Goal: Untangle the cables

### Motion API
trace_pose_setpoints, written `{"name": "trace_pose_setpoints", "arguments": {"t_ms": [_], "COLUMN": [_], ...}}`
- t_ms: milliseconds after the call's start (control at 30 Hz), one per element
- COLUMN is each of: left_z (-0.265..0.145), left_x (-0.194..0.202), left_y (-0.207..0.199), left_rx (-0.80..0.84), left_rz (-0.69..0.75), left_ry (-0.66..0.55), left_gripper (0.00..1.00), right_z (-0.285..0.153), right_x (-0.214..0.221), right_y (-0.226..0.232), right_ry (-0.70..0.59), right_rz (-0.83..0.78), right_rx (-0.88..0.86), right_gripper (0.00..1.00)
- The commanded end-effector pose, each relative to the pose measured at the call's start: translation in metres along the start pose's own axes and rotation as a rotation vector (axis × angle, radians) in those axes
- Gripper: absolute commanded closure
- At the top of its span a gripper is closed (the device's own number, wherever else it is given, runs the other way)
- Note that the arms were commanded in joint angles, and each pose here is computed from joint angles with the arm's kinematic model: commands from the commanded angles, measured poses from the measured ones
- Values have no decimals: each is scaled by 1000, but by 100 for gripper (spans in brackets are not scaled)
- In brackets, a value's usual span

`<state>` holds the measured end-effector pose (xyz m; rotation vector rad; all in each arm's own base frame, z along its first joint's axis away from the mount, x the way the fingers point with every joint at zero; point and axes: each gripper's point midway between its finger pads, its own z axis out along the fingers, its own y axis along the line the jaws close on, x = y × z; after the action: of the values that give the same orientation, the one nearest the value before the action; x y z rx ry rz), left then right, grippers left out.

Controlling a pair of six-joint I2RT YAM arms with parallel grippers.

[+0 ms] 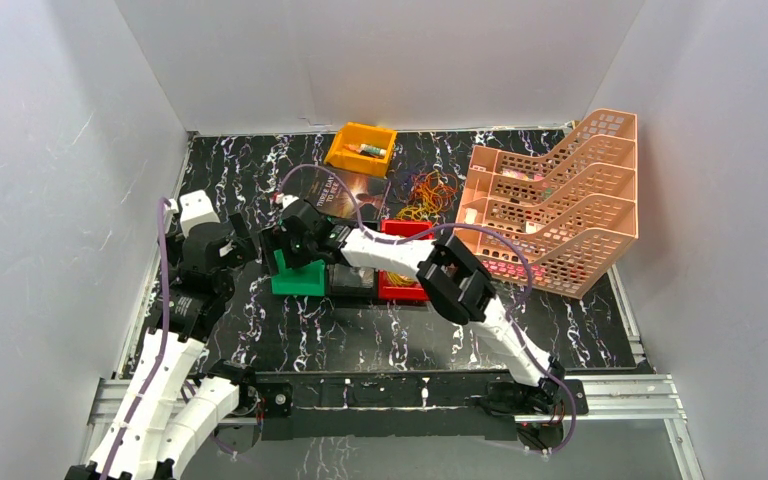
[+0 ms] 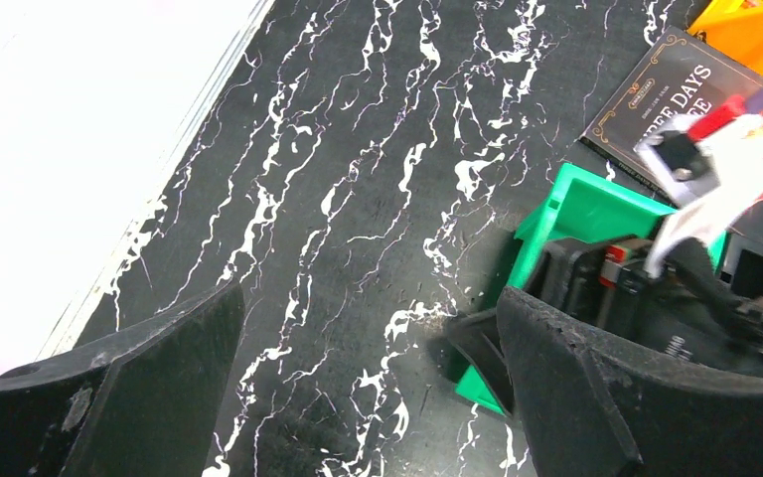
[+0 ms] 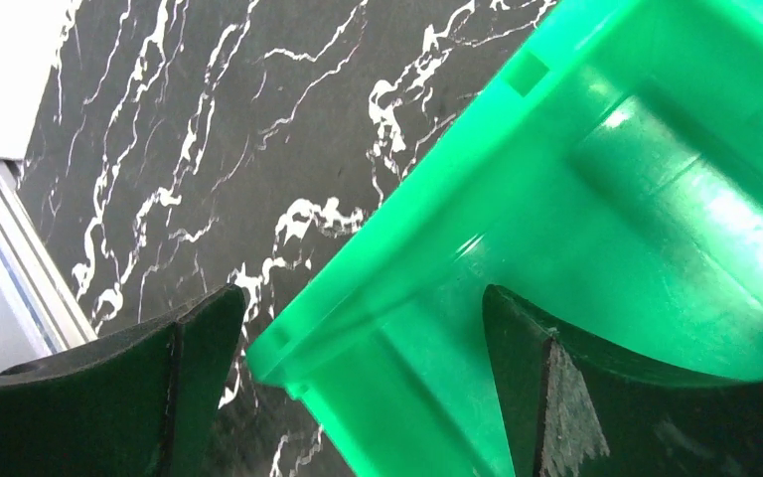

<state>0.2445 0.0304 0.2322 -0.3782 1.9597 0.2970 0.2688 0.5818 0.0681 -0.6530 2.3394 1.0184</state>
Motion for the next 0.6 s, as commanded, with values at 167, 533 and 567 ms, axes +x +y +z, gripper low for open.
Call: {"name": "trace_pose_setpoints", "arguments": {"t_ms": [167, 533, 567], "left_z": [-2, 2, 4], "left_x": [1, 5, 6], "left_y": [8, -2, -7], "left_rx": [-36, 6, 25], "left_rz": [-14, -3, 1], "left_ry": [-10, 10, 18], "left_gripper": [2, 2, 2], "right_z": [-94, -173, -189], "right_x": [-48, -70, -71], "right_y": [20, -21, -39], "right_ry": [-126, -234, -243], "right_rz": [-155, -137, -116], "right_rx": [40, 177, 215], "right_gripper": [2, 2, 2]}}
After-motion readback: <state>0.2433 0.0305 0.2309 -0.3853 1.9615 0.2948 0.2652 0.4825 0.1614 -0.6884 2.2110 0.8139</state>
